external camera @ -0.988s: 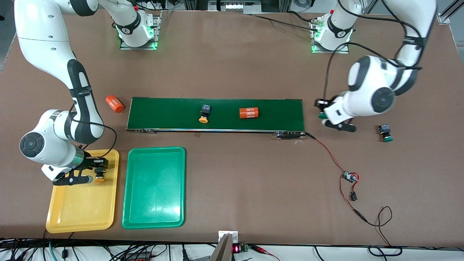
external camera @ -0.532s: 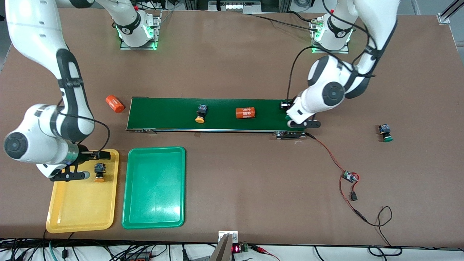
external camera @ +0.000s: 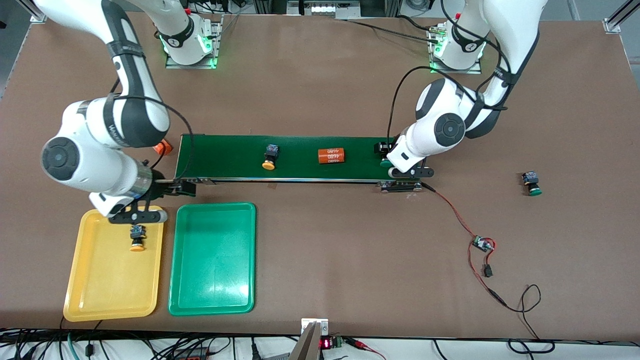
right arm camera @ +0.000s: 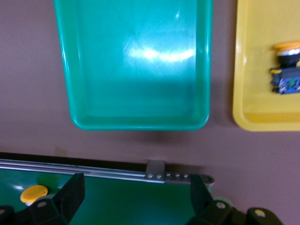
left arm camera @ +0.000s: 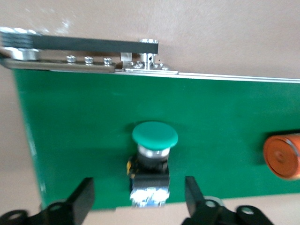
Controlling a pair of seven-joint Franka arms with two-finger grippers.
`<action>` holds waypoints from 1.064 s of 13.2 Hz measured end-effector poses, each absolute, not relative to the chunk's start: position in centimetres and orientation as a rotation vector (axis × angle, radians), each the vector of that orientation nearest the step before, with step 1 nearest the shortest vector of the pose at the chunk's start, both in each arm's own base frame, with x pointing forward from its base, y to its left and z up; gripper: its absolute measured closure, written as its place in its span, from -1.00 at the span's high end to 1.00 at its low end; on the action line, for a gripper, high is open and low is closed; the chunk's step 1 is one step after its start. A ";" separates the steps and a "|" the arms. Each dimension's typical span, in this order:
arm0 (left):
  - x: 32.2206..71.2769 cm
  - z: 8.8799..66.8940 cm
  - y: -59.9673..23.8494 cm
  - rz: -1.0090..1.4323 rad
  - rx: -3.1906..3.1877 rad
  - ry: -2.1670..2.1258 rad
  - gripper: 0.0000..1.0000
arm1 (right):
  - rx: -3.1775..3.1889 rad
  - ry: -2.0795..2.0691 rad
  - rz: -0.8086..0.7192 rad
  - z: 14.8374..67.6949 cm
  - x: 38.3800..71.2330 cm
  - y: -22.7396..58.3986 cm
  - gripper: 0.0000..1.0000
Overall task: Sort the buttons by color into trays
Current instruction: 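Grasp the next yellow button on the belt while the left gripper places the green button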
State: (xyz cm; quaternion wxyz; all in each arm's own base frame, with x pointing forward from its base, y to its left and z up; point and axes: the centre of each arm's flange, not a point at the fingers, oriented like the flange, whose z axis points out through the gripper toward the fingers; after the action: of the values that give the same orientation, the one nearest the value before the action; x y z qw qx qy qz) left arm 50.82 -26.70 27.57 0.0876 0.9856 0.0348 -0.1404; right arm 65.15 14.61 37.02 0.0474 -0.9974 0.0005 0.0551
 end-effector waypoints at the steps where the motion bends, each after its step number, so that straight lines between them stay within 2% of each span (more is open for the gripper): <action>1: 51.1 29.6 -25.9 -0.432 2.944 0.111 0.98 | -3.046 0.031 0.183 36.7 64.7 15.9 1.00; 3: 51.9 33.4 -22.2 -0.472 2.974 0.175 1.00 | -3.055 0.064 0.196 36.5 63.8 19.3 1.00; 5: 53.0 34.2 -16.2 -0.499 3.050 0.234 1.00 | -3.068 0.114 0.198 36.5 62.7 22.6 1.00; 10: 54.6 30.9 -5.1 -0.564 3.215 0.150 1.00 | -3.116 -0.009 0.195 36.0 58.9 30.8 1.00; 14: 55.9 28.6 6.7 -0.458 3.213 0.180 1.00 | -3.161 0.026 0.322 31.9 56.6 30.3 1.00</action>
State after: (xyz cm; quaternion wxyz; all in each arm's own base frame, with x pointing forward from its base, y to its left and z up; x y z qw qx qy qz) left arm 55.86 6.72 28.57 -0.0545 0.9870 0.0553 -0.1406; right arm 56.60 30.27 31.91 -0.0178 -0.9946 0.0083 0.1015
